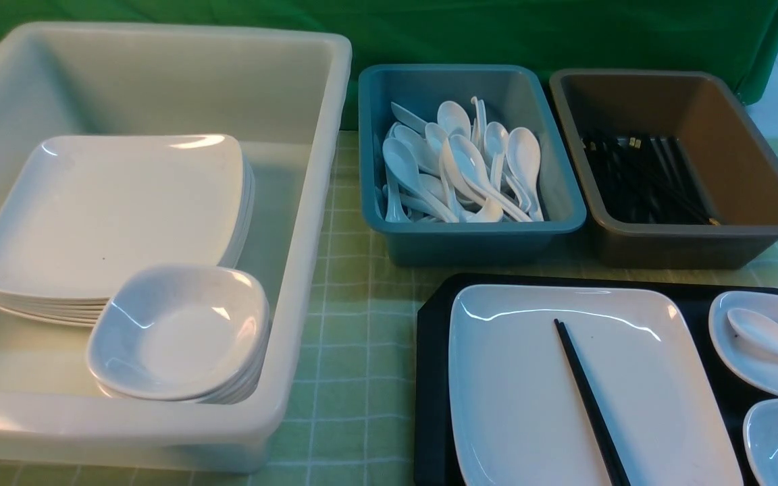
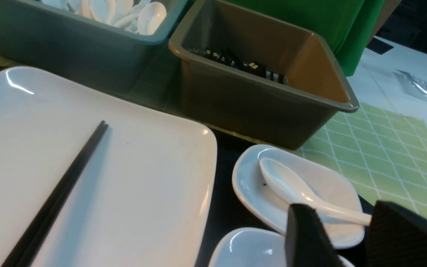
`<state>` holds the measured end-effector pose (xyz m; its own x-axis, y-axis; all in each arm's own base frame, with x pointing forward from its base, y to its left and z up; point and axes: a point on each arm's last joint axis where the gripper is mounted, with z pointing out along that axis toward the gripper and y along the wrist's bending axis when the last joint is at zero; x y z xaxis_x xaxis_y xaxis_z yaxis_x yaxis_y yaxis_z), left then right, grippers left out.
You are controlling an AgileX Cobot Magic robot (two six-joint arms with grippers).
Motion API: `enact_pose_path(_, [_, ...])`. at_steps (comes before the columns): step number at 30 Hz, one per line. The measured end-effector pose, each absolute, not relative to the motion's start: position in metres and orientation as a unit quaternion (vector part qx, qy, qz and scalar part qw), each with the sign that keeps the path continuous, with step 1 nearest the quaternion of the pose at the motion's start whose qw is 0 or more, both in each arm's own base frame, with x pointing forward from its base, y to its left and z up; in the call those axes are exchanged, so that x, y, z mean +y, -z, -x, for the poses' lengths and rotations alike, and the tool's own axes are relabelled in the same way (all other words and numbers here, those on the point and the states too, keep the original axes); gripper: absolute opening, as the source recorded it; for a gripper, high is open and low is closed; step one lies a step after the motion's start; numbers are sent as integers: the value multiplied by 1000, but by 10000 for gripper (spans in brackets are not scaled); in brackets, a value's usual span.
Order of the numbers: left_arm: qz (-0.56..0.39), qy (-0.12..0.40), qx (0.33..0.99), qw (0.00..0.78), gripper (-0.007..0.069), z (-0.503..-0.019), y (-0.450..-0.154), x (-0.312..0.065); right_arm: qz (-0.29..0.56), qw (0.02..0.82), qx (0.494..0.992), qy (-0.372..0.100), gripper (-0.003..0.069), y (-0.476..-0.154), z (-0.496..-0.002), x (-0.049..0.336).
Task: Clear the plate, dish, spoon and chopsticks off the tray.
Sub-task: Use the right arm to grab a soup spoon from the plate
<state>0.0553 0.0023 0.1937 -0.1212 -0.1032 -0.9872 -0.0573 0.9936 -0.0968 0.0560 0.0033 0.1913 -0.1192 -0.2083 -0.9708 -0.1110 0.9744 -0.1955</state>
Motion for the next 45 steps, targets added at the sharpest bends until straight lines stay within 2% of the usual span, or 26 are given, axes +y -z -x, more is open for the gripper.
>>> enact_pose_path(7, [54, 17, 749, 661, -4, -55, -194, 2, 100, 656, 748, 30, 243, -191, -56, 3])
enact_pose_path(10, [54, 17, 749, 661, -4, -55, -194, 2, 40, 660, 750, -32, 243, -192, -56, 5])
enact_pose_path(11, [54, 17, 749, 661, -4, -55, -194, 2, -45, 657, 743, -119, 243, -194, -56, 6])
enact_pose_path(12, [54, 17, 749, 661, -4, -55, -194, 2, -56, 657, 740, -132, 243, -195, -56, 7])
enact_pose_path(13, [54, 17, 749, 661, -4, -55, -194, 2, -134, 647, 720, -210, 243, -197, -56, 7])
enact_pose_path(14, [54, 17, 749, 661, -4, -55, -194, 2, -162, 643, 709, -240, 243, -199, -56, 8])
enact_pose_path(16, [54, 17, 749, 661, -4, -55, -194, 2, -185, 640, 697, -265, 243, -200, -56, 8])
enact_pose_path(18, [54, 17, 749, 661, -4, -55, -194, 2, -223, 637, 670, -310, 243, -204, -56, 8])
enact_pose_path(22, [54, 17, 749, 661, -4, -55, -194, 2, -244, 642, 638, -347, 234, -210, -56, 7])
enact_pose_path(24, [54, 17, 749, 661, -4, -55, -194, 2, -241, 648, 632, -349, 158, -219, -55, 7])
enact_pose_path(26, [54, 17, 749, 661, -4, -55, -194, 2, -218, 667, 630, -334, 62, -243, -52, 7])
enact_pose_path(27, [54, 17, 749, 661, -4, -55, -194, 2, -208, 672, 633, -324, 57, -250, -51, 7])
enact_pose_path(28, [54, 17, 749, 661, -4, -55, -194, 2, -178, 680, 652, -284, 31, -276, -50, 6])
enact_pose_path(29, [54, 17, 749, 661, -4, -55, -194, 2, -159, 679, 671, -253, 22, -289, -51, 6])
enact_pose_path(31, [54, 17, 749, 661, -4, -55, -194, 2, -123, 649, 734, -158, 16, -318, -58, 2])
enact_pose_path(33, [54, 17, 749, 661, -4, -55, -194, 2, -99, 564, 819, -29, 14, -336, -76, -7])
enact_pose_path(37, [54, 17, 749, 661, -4, -55, -194, 2, -57, 354, 921, 152, 13, -335, -118, -21])
enact_pose_path(40, [54, 17, 749, 661, -4, -55, -194, 2, -10, 242, 950, 197, 13, -325, -152, -20])
enact_pose_path(45, [54, 17, 749, 661, -4, -55, -194, 2, 64, 131, 970, 195, 13, -293, -219, -8])
